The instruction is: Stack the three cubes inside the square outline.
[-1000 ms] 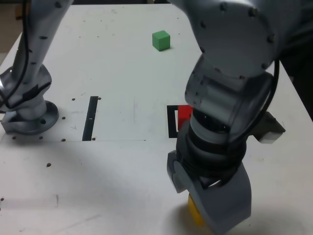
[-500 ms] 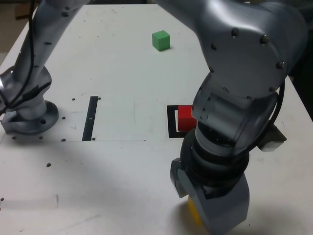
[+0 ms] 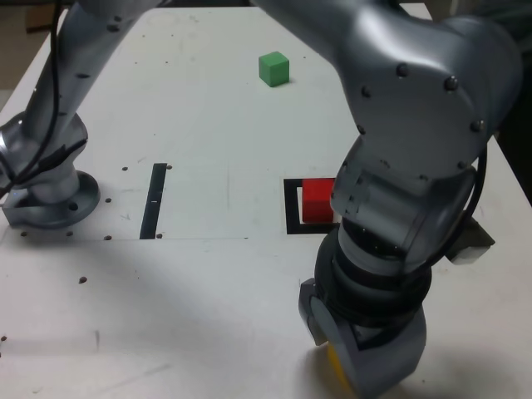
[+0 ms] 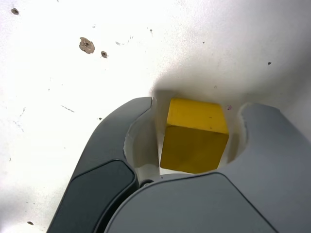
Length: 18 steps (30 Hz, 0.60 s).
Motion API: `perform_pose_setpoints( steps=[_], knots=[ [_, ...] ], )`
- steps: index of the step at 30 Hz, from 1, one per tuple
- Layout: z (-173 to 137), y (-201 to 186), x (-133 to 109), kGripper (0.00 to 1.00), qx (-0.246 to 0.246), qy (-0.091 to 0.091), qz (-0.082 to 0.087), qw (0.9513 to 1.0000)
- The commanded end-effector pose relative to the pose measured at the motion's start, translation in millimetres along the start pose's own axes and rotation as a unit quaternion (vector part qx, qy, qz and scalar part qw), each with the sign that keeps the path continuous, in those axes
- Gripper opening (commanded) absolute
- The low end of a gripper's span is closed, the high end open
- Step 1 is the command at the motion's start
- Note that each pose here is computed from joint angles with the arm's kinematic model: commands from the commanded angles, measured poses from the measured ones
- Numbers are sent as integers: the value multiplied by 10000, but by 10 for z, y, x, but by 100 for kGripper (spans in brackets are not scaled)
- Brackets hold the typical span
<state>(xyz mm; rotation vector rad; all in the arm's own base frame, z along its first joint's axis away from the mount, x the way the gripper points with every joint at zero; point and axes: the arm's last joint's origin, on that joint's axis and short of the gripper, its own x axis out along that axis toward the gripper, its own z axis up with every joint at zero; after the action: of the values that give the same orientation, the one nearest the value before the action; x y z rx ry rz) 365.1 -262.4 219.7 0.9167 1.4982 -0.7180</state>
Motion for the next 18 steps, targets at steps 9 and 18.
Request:
perform_pose_setpoints(
  steps=[9,18],
  knots=[
    [4,-10,31,30,8,43,-30,10000],
    [-170,-18,-190,30,-239,201,199,9993]
  ],
)
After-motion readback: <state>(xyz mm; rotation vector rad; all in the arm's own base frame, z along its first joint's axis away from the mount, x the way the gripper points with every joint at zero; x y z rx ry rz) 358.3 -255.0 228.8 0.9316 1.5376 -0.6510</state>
